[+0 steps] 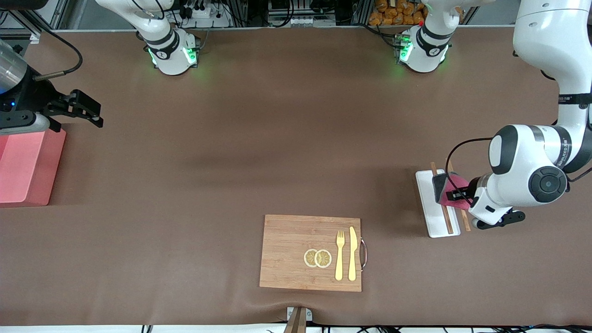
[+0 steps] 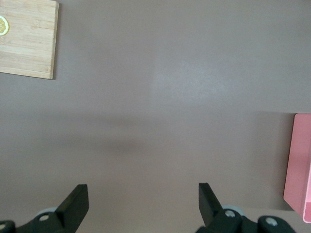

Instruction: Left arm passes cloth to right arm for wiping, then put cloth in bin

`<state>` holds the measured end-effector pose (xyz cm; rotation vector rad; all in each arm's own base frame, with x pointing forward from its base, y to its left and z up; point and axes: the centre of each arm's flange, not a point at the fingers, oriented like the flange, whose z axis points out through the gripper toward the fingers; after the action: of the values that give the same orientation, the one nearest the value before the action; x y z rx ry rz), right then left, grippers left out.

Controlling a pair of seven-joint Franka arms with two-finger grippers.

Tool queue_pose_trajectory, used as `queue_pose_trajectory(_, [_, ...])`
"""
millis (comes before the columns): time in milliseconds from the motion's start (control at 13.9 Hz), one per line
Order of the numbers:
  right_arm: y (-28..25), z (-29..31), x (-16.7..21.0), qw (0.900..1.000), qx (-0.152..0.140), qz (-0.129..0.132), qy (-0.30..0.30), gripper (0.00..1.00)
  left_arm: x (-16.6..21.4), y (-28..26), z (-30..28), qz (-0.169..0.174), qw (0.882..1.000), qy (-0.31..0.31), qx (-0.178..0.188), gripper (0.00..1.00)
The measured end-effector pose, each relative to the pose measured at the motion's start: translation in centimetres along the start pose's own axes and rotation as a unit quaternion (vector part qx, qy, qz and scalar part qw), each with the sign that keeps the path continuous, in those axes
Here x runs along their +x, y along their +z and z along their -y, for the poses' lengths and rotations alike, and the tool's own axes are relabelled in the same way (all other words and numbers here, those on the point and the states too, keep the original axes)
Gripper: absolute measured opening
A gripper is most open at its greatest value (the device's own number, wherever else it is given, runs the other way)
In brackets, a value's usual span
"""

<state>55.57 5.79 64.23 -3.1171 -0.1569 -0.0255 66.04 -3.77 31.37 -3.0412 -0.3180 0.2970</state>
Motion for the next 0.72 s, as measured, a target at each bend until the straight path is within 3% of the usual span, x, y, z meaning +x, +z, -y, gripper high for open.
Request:
queue_pose_trajectory(143, [0.0, -0.3, 0.0, 1.0, 0.0, 0.0, 0.002, 1.0, 0.0, 0.1, 0.0, 0.001, 1.0, 0.0, 0.0, 0.56])
queue_pose_trajectory(359, [0.1, -1.4, 0.0, 1.0, 0.0, 0.001, 0.012, 1.0, 0.0, 0.0, -0.2, -0.001, 1.0, 0.001, 0.0, 0.23])
queue_pose_trajectory(717, [0.3, -1.8, 0.0, 1.0, 0.0, 0.004, 0.016, 1.0, 0.1, -0.4, -0.4, -0.005, 1.0, 0.003, -0.001, 0.1])
